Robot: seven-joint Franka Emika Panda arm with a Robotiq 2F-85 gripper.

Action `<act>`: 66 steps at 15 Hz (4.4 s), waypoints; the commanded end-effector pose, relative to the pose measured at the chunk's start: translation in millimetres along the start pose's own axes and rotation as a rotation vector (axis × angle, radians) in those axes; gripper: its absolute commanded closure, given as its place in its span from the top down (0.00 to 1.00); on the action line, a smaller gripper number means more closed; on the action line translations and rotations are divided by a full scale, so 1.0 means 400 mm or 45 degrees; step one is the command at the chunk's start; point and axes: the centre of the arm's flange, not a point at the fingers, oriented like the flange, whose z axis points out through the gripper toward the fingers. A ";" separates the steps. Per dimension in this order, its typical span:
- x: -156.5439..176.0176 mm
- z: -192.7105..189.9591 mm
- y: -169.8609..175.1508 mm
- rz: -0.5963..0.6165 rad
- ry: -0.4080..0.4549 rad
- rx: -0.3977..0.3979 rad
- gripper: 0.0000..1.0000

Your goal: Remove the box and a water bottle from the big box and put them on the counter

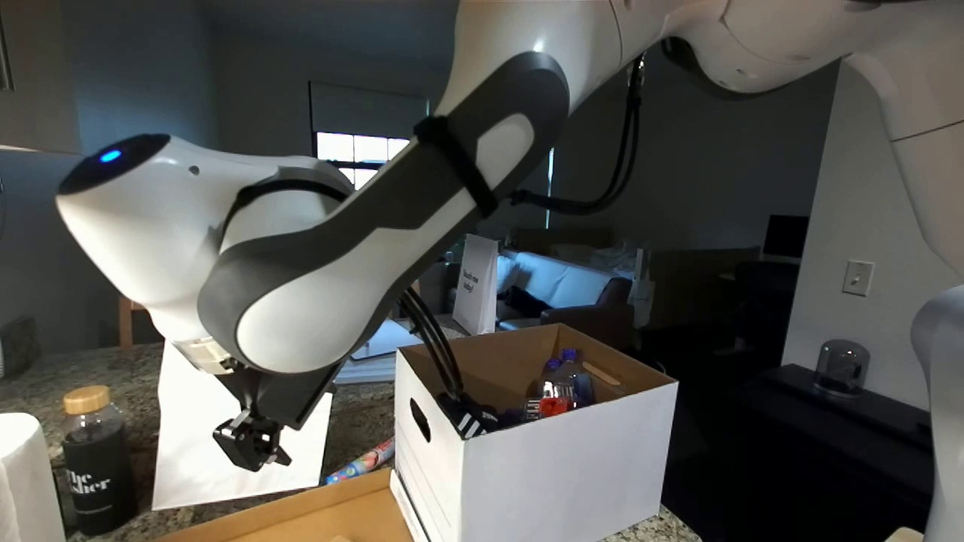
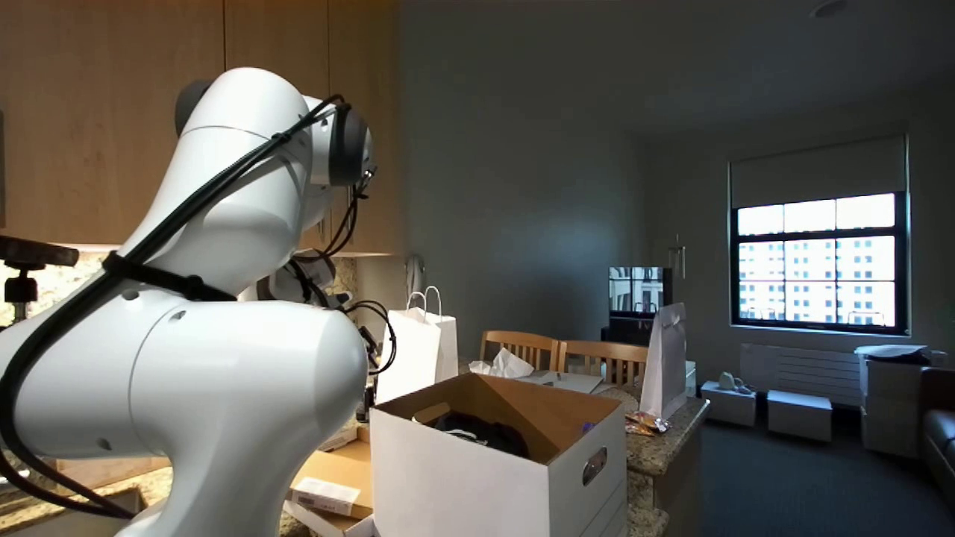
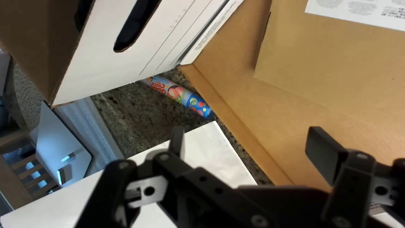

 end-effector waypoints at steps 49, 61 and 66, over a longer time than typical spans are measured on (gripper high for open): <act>-0.577 0.023 0.986 0.848 -0.307 0.259 1.00; -0.571 -0.136 1.154 0.933 -0.219 0.113 1.00; -0.583 -0.116 1.196 1.049 -0.243 0.171 1.00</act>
